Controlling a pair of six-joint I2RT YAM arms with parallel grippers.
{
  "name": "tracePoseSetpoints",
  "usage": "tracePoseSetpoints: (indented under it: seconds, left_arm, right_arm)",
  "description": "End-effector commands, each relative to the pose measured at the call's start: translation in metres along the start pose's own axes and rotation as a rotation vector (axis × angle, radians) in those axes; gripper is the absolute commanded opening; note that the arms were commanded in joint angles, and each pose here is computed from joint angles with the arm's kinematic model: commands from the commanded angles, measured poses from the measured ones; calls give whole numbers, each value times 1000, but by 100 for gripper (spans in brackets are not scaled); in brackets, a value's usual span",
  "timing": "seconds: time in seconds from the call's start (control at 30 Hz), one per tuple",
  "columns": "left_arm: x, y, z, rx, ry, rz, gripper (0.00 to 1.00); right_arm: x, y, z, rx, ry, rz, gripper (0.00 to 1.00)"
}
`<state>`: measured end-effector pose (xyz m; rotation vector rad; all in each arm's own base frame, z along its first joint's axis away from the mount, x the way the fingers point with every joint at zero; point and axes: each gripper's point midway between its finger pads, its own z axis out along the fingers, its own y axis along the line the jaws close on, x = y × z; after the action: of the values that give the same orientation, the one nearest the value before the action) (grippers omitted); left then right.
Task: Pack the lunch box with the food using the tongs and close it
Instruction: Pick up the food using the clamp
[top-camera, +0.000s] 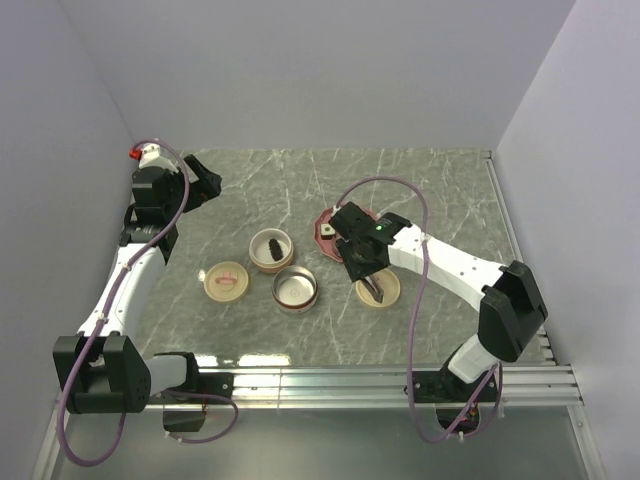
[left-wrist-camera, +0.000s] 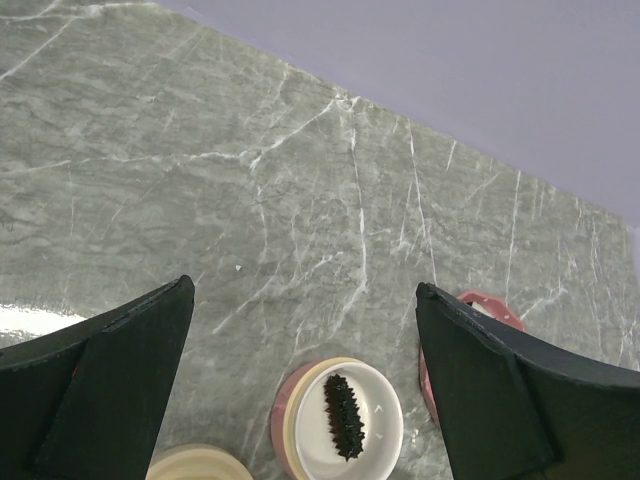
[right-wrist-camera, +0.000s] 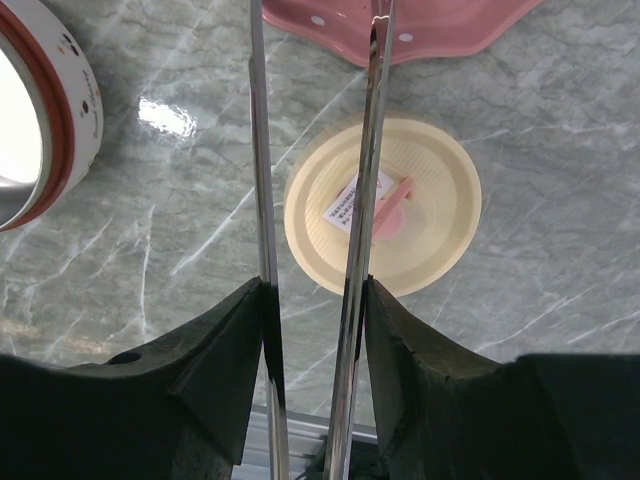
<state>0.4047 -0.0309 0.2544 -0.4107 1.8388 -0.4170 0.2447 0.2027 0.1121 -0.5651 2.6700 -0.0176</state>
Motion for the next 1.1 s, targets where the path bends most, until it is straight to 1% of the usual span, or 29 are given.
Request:
tracePoseSetpoints:
  seconds: [0.0,0.17,0.27,0.3,0.4,0.63,0.7,1.07]
  left_arm:
    - [-8,-7,1,26,-35,-7,99]
    - [-8,-6,1,24,-36,-5,100]
    - [-8,-8,0,28,-37,-6,100]
    - [-8,-8,0,28,-36,-8,99]
    - [-7,-7,1,29,-35,-8,99]
    - [-6,-7,0,28,-34,-13,99]
    - [-5,-6,1,27,-31,-12,99]
    - [-5,-7,0,28,-32,-16,99]
  right_arm:
    - [6,-3,5,34,24,-10,50]
    - [10,-5,7,46,45,-15,48]
    - [9,-4,7,43,48,-18,38]
    - [9,-4,6,42,49,-20,33]
    - [8,-4,6,41,53,-24,28]
    - [4,-5,3,50,45,-26,26]
    - [2,-7,1,59,39,-26,23]
    - [-35,-15,-34,94,-71,0,23]
